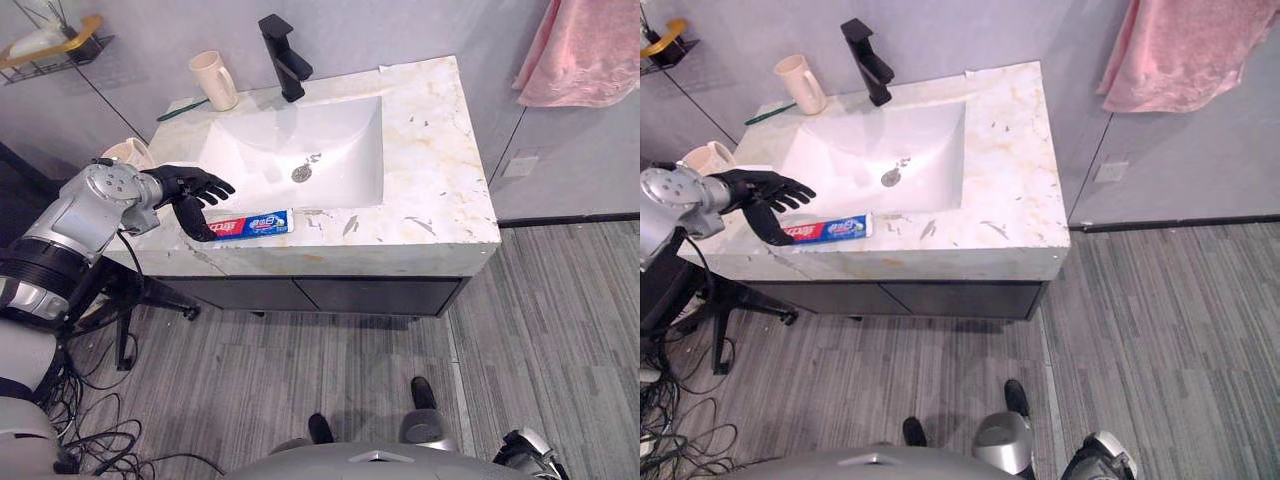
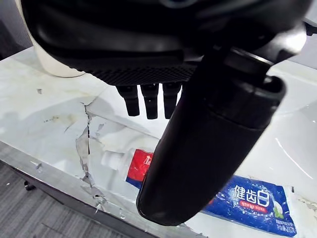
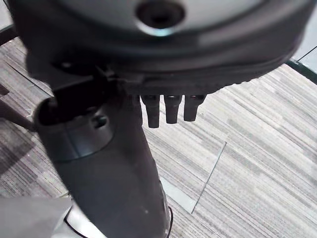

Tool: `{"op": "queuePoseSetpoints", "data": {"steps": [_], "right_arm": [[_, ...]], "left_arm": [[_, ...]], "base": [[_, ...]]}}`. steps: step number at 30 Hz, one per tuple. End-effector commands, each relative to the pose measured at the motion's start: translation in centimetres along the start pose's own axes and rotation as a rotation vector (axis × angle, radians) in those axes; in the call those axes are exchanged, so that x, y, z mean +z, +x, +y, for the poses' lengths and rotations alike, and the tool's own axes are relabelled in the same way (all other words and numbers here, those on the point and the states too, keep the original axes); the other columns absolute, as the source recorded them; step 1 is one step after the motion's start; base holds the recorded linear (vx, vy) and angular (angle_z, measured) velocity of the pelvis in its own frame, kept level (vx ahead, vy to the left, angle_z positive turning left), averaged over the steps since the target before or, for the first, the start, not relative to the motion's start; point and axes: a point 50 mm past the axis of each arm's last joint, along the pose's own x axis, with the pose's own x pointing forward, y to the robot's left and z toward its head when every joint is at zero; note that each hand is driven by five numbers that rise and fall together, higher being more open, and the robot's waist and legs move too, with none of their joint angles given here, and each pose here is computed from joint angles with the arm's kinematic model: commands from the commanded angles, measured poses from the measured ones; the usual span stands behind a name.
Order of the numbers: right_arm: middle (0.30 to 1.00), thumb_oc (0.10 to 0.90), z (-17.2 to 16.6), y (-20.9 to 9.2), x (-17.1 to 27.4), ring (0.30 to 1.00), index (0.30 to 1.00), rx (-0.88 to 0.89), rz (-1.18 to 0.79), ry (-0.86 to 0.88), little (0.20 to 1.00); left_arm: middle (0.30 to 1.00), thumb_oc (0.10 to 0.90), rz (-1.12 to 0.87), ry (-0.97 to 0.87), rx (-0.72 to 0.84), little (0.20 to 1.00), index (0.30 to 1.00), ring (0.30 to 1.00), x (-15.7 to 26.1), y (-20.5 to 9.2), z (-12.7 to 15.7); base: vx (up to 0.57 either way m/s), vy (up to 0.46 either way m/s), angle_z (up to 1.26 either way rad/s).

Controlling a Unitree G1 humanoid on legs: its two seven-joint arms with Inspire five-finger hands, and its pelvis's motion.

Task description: Organize the bathroom.

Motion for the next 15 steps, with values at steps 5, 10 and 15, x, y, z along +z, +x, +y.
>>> {"op": "queuePoseSetpoints", "data": {"steps": [5, 10, 15], "right_arm": [[0.900, 0.800, -1.5, 0.4, -1.8, 0.900, 0.900, -0.051, 0.070, -0.021, 0.900], [0.900, 0.800, -1.8, 0.5, -1.7, 0.900, 0.900, -0.056, 0.068, -0.009, 0.900], [0.900, 0.800, -2.0, 0.5, -1.5, 0.900, 0.900, -0.063, 0.062, -0.004, 0.900]], "left_arm": [[0.900, 0.800, -0.011, -0.030, 0.243, 0.900, 0.900, 0.900, 1.0, -4.3, 6.7], [0.900, 0.800, 0.004, -0.035, 0.200, 0.900, 0.900, 0.900, 0.6, -4.0, 6.1], [0.900, 0.800, 0.006, -0.027, 0.189, 0.900, 0.900, 0.900, 0.5, -3.7, 5.8]], "base": [[0.00, 0.000, 0.00], [0.00, 0.000, 0.00], [0.00, 0.000, 0.00]]}}
